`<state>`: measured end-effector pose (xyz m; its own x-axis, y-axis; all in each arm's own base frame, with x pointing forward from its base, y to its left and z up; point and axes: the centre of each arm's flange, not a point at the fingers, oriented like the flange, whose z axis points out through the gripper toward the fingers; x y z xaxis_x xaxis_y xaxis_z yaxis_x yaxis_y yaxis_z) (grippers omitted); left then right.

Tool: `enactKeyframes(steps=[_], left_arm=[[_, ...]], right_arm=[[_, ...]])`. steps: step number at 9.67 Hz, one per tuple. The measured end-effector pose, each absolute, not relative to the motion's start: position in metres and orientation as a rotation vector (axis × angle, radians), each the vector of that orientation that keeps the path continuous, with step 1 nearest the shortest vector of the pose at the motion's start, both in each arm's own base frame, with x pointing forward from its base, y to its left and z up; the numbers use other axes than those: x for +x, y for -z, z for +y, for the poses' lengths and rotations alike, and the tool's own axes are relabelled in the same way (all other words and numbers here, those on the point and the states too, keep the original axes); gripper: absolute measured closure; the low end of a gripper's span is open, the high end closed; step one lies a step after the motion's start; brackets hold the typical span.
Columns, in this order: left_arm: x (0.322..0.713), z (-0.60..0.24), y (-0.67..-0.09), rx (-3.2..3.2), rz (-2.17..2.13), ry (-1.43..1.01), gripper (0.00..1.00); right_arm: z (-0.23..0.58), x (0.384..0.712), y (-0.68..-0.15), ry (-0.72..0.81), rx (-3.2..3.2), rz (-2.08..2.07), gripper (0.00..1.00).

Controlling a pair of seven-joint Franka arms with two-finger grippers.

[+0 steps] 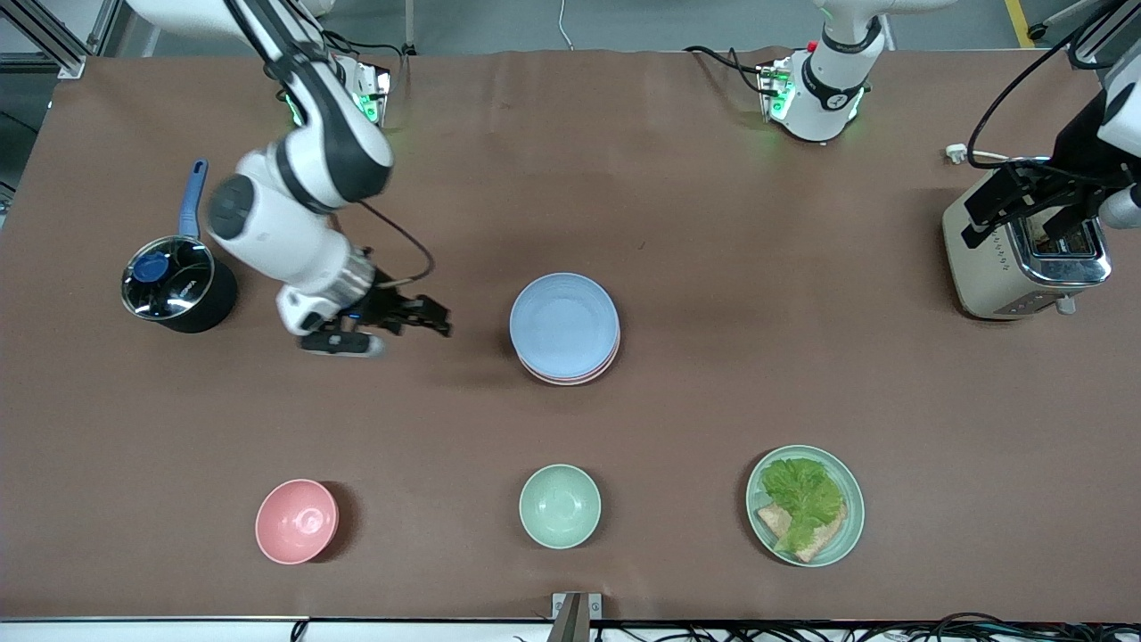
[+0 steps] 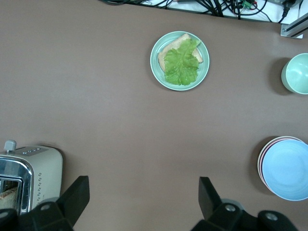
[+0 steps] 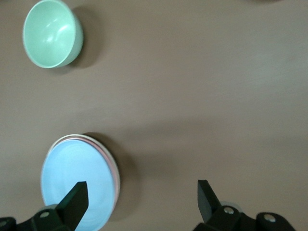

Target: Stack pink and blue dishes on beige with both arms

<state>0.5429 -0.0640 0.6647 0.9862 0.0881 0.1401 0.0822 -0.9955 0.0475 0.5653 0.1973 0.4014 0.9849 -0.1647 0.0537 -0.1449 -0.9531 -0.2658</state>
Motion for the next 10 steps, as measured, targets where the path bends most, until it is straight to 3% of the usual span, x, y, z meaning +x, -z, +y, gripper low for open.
enactKeyframes(steps=[5, 10], left_arm=[[0.541, -0.063, -0.66, 3.081, 0.087, -0.153, 0.0], [0.537, -0.057, -0.655, 3.093, -0.024, -0.075, 0.01]], right_arm=[[0.035, 0.581, -0.52, 0.117, -3.043, 0.419, 0.0], [-0.049, 0.56, -0.642, 0.078, -3.061, 0.408, 0.0]])
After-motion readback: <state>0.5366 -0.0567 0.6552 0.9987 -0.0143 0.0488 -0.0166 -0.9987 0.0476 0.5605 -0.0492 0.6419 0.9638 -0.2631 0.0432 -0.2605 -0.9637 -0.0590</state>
